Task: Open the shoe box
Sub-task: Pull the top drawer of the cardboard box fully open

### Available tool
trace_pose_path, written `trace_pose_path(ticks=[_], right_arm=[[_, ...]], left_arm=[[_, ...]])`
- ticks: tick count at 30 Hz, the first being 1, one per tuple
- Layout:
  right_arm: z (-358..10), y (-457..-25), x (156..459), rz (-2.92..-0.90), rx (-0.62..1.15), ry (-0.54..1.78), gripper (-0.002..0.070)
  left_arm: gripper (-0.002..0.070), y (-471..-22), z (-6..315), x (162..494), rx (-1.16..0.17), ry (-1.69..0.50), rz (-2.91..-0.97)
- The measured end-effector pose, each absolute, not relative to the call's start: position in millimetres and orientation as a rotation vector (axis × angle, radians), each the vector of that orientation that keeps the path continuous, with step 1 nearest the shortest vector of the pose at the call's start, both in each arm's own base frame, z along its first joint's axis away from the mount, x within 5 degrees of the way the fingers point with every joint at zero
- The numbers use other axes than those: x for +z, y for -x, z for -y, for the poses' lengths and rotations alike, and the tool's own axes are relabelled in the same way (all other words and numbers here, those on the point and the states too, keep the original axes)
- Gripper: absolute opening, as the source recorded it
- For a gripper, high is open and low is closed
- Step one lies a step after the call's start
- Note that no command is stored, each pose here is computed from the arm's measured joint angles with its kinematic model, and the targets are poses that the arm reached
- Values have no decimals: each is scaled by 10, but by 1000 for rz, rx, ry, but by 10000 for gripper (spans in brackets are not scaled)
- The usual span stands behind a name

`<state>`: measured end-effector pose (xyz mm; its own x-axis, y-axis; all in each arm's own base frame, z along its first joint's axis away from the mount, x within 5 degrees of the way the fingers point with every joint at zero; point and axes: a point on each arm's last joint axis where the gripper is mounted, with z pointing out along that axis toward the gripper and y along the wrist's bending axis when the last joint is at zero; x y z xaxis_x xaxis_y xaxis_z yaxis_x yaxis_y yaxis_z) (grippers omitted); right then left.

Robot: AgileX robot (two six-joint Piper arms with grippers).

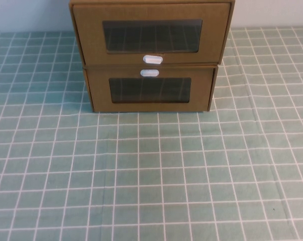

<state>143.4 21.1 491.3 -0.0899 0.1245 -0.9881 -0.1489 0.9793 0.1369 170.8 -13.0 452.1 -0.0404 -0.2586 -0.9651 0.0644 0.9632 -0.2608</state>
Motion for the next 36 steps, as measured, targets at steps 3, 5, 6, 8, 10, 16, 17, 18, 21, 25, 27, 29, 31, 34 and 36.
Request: trace_pose_path(ticks=[3,5,6,8,10,16,17,18,21,25,27,29,31,34,36], right_arm=[[-270,-1609,4867,-1666,312,-6,-13],[-311,-1734,4820,-1690,373,-31,-13],[-338,-1804,4785,-1710,393,-29,-13],[-407,-1949,4699,-1756,393,20,-13],[-516,-2074,4596,-1806,355,148,-13],[-982,-2315,4296,-1841,239,635,-13],[-1081,-2338,4240,-1838,234,715,-13],[-1182,-2355,4180,-1840,241,784,-13],[-1466,-2389,3996,-1833,267,985,-13],[-1796,-2399,3692,-1807,276,1307,-13],[-1915,-2395,3523,-1785,267,1487,-13],[-1988,-2409,3366,-1776,268,1627,-13],[-2021,-2443,3240,-1779,262,1713,-13],[-2023,-2524,3052,-1824,199,1817,-13],[-2002,-2606,2954,-1887,117,1850,-13]], left_arm=[[-5,-1901,184,4423,-256,110,-1668],[-5,-2016,247,4391,-232,32,-1712],[-5,-2076,291,4389,-223,-15,-1733],[-5,-2204,387,4394,-217,-103,-1769],[-5,-2343,488,4435,-223,-187,-1795],[-5,-2821,780,4547,-333,-377,-1868],[-5,-2913,833,4553,-370,-405,-1878],[-5,-3013,884,4531,-402,-428,-1893],[-5,-3260,1040,4537,-502,-513,-1887],[-5,-3573,1231,4535,-604,-580,-1868],[-5,-3741,1327,4483,-626,-604,-1868],[-5,-3907,1422,4382,-640,-622,-1879],[-5,-4029,1536,4290,-658,-648,-1887],[-5,-4187,1689,4112,-692,-690,-1921],[-5,-4257,1737,4009,-715,-694,-1952]])
